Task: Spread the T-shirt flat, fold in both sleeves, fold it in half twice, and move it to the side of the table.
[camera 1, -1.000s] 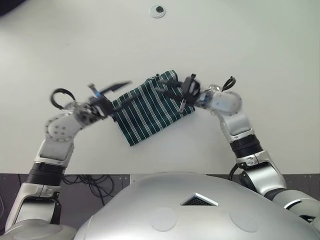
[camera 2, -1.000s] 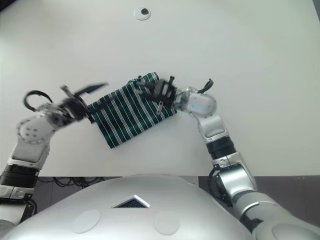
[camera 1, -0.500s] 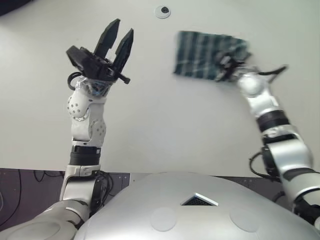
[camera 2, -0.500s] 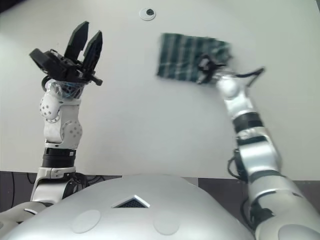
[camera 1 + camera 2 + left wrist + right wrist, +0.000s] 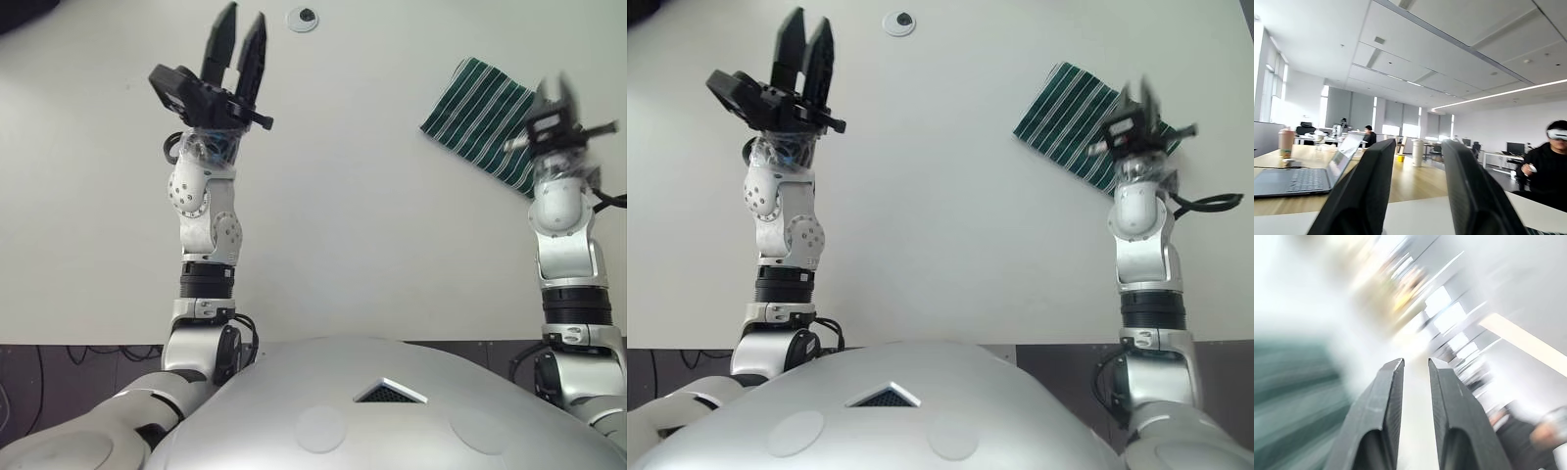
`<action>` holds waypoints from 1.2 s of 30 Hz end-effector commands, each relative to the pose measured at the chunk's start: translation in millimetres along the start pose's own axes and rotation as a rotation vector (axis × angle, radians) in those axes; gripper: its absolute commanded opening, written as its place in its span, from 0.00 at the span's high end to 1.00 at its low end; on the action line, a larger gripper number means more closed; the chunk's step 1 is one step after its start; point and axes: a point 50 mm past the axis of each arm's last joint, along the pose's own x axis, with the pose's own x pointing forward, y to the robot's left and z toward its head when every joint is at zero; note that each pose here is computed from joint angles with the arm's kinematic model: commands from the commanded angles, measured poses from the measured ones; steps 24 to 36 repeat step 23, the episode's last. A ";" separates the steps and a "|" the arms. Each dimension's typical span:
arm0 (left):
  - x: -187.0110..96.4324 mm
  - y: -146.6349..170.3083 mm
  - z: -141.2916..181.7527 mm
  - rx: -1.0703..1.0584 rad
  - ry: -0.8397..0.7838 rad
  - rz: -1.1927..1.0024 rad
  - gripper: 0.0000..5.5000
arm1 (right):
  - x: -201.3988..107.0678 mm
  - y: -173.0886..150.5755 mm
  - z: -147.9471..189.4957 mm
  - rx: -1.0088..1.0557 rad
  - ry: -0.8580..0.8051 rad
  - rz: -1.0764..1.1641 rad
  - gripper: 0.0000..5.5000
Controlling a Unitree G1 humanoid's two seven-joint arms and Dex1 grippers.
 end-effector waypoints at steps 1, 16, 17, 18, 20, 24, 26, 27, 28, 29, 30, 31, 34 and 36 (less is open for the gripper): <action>-9.9 6.8 -11.5 0.083 0.015 0.067 0.69 | -16.1 44.9 8.8 0.153 -0.104 0.043 0.84; -52.8 18.0 -26.5 0.438 0.106 0.141 0.69 | -56.2 53.0 -30.8 0.499 0.100 0.023 0.84; -54.2 16.7 -25.6 0.438 0.104 0.137 0.69 | -57.9 54.0 -30.3 0.511 0.105 0.030 0.84; -55.3 15.2 -24.7 0.437 0.099 0.132 0.69 | -59.2 54.7 -29.2 0.516 0.105 0.037 0.84; -56.9 12.7 -23.1 0.436 0.093 0.122 0.69 | -61.2 55.6 -27.0 0.526 0.103 0.046 0.84; -57.9 10.6 -21.5 0.430 0.088 0.112 0.69 | -63.0 57.9 -21.0 0.557 0.089 0.058 0.84; -57.9 10.6 -21.5 0.430 0.088 0.112 0.69 | -63.0 57.9 -21.0 0.557 0.089 0.058 0.84; -57.9 10.6 -21.5 0.430 0.088 0.112 0.69 | -63.0 57.9 -21.0 0.557 0.089 0.058 0.84; -57.9 10.6 -21.5 0.430 0.088 0.112 0.69 | -63.0 57.9 -21.0 0.557 0.089 0.058 0.84; -57.9 10.6 -21.5 0.430 0.088 0.112 0.69 | -63.0 57.9 -21.0 0.557 0.089 0.058 0.84; -57.9 10.6 -21.5 0.430 0.088 0.112 0.69 | -63.0 57.9 -21.0 0.557 0.089 0.058 0.84; -57.9 10.6 -21.5 0.430 0.088 0.112 0.69 | -63.0 57.9 -21.0 0.557 0.089 0.058 0.84; -57.9 10.6 -21.5 0.430 0.088 0.112 0.69 | -63.0 57.9 -21.0 0.557 0.089 0.058 0.84; -57.9 10.6 -21.5 0.430 0.088 0.112 0.69 | -63.0 57.9 -21.0 0.557 0.089 0.058 0.84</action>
